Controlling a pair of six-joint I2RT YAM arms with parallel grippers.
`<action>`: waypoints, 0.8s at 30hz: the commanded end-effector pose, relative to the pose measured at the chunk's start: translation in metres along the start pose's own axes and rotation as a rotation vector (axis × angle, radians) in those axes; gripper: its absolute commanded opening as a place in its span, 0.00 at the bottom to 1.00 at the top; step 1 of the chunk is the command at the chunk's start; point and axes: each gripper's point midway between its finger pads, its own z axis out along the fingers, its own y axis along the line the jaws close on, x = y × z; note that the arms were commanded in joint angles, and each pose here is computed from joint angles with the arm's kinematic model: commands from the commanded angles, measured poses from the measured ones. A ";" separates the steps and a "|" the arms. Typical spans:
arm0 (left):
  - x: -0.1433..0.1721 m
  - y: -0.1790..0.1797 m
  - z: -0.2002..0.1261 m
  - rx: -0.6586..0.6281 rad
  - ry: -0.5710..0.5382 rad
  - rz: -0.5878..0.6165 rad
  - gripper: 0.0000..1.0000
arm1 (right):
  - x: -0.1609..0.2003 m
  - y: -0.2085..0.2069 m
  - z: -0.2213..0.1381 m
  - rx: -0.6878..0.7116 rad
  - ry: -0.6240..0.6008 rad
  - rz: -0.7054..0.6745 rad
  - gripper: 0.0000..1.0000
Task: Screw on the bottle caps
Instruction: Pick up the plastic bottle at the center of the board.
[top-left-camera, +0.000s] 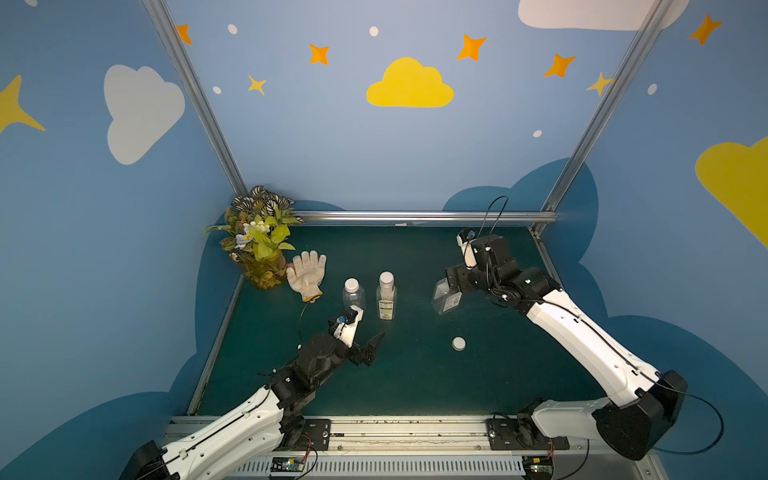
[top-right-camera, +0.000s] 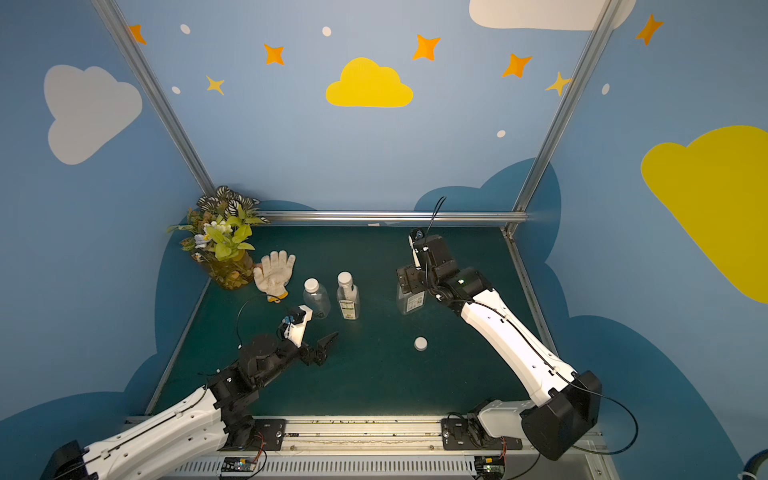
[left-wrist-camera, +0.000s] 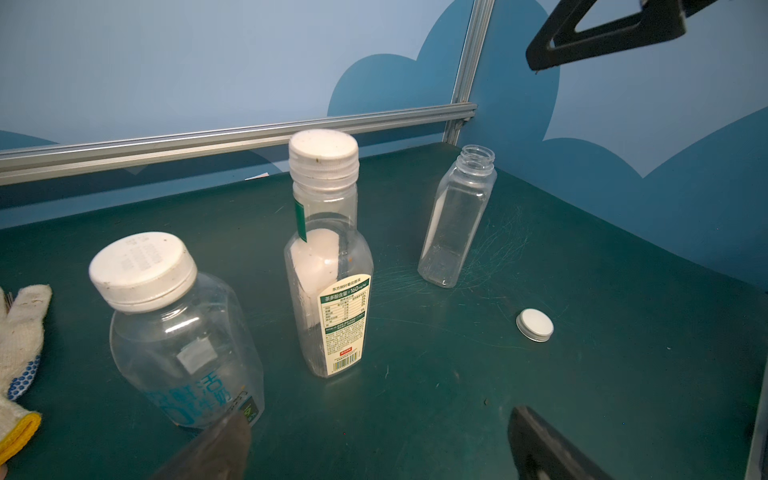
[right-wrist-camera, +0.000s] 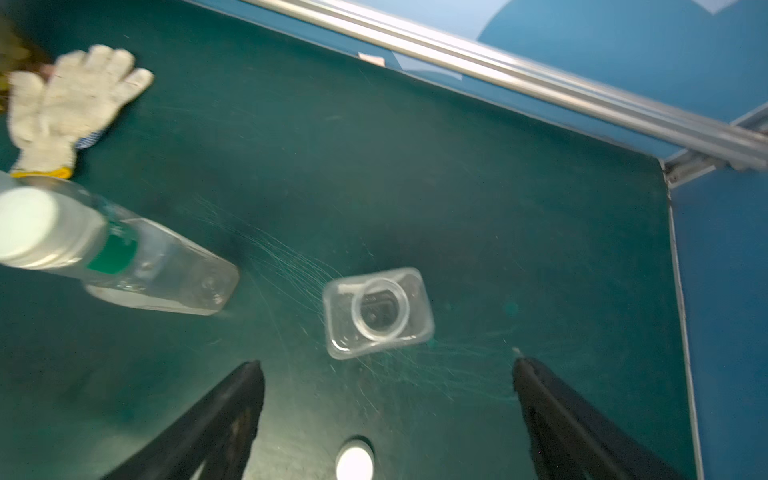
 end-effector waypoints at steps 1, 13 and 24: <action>-0.011 -0.004 0.000 0.020 -0.030 -0.010 1.00 | 0.022 -0.011 0.014 0.023 0.106 0.022 0.94; -0.007 -0.004 0.002 0.025 -0.018 -0.011 1.00 | 0.023 -0.004 0.052 -0.030 0.195 0.026 0.83; -0.006 -0.004 0.003 0.026 -0.014 -0.012 1.00 | 0.031 0.007 0.076 -0.066 0.274 0.018 0.83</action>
